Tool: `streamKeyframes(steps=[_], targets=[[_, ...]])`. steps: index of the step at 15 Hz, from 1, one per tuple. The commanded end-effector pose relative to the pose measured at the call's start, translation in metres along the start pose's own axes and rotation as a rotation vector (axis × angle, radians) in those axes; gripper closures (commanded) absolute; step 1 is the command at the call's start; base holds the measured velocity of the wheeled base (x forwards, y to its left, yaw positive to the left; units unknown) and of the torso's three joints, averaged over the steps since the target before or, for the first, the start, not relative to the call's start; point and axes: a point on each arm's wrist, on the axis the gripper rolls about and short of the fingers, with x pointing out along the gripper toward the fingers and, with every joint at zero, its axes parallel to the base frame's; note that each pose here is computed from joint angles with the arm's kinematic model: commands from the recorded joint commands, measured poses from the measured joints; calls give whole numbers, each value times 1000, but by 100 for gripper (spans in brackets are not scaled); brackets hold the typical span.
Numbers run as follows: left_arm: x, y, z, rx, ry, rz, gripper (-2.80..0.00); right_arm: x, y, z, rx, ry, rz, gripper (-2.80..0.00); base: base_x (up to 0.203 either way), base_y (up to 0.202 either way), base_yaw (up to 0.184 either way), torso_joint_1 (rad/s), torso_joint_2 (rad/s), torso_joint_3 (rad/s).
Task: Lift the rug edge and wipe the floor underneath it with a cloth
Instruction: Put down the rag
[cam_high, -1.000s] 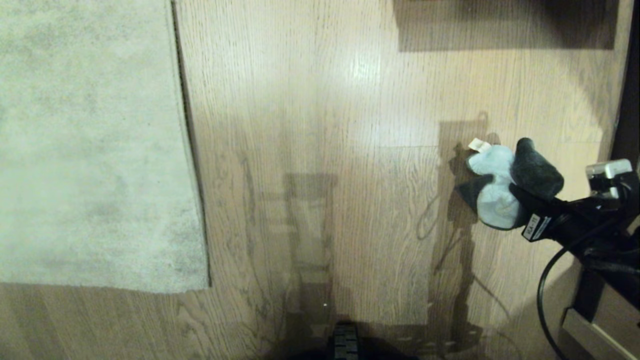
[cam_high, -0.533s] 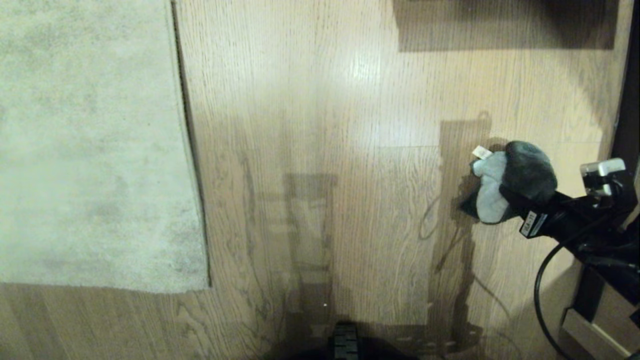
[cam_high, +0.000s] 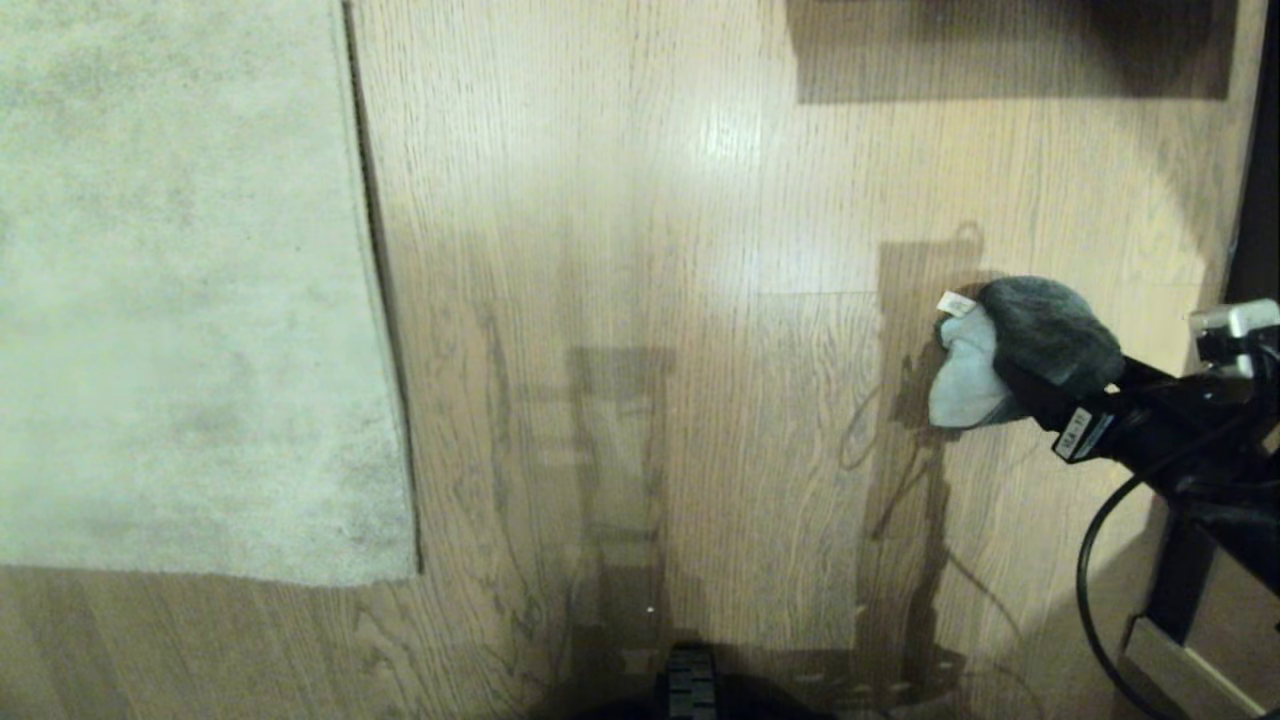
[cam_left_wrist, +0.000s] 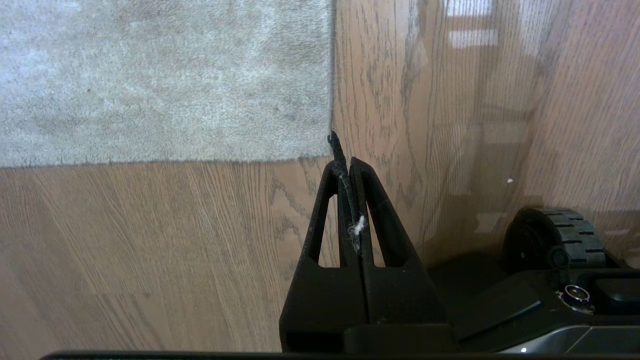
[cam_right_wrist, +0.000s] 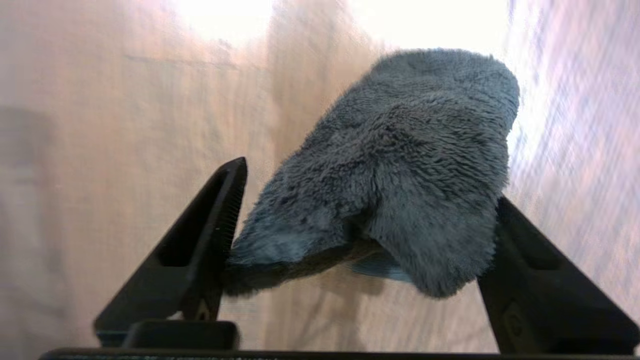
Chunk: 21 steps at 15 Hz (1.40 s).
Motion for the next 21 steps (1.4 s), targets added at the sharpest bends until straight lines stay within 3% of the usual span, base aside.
streamKeyframes(steps=[1, 12, 13, 21], targets=[[0, 0, 0, 0, 0, -1, 0, -13, 3, 18, -22, -96, 28, -280, 0, 0, 0, 0, 0, 0], [0, 0, 0, 0, 0, 0, 0, -69, 11, 13, -20, -47, 15, -280, 0, 0, 0, 0, 0, 0], [0, 0, 0, 0, 0, 0, 0, -74, 12, 11, -19, -37, 15, 0, 0, 0, 0, 0, 0, 0], [0, 0, 0, 0, 0, 1, 0, -119, 21, 31, -27, -85, 13, 0, 0, 0, 0, 0, 0, 0]])
